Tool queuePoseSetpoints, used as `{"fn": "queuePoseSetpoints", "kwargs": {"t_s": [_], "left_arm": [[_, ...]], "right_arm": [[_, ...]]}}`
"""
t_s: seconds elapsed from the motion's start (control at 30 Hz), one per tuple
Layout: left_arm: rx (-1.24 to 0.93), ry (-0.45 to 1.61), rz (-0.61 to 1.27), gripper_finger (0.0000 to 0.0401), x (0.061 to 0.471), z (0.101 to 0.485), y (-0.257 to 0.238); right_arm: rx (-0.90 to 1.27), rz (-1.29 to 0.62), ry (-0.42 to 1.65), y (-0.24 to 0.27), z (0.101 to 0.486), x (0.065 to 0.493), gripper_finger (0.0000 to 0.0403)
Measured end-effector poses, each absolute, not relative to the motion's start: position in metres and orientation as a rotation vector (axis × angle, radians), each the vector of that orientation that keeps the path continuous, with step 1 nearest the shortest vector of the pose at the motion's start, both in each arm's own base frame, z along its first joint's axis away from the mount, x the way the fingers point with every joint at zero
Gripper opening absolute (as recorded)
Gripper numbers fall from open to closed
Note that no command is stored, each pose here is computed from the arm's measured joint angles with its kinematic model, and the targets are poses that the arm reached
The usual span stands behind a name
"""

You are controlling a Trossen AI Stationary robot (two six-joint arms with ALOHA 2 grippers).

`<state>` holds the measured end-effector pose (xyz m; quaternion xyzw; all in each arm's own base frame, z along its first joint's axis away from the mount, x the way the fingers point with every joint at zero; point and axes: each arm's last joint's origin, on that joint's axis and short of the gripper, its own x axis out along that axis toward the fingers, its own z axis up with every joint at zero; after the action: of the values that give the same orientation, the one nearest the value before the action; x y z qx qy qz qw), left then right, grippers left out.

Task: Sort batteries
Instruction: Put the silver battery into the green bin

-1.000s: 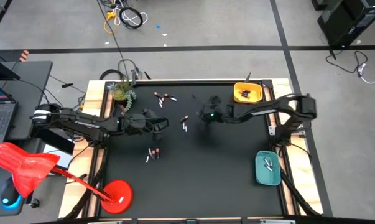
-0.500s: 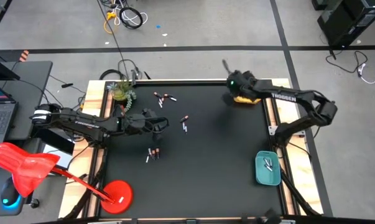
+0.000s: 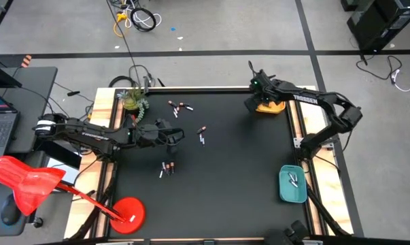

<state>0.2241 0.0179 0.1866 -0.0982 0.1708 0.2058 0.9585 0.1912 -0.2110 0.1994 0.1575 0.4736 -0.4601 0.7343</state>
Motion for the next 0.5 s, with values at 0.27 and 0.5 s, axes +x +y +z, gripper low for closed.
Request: {"fn": "queuePoseSetpoints", "kwargs": {"t_s": [0.27, 0.5], "left_arm": [[-0.193, 0.346, 0.427, 0.0156, 0.224, 0.187, 0.018], [-0.175, 0.326, 0.441, 0.0156, 0.225, 0.189, 0.019]], "right_arm": [[0.159, -0.914, 0.763, -0.175, 0.261, 0.237, 0.0136], [0.158, -0.444, 0.654, -0.162, 0.234, 0.312, 0.013]]}}
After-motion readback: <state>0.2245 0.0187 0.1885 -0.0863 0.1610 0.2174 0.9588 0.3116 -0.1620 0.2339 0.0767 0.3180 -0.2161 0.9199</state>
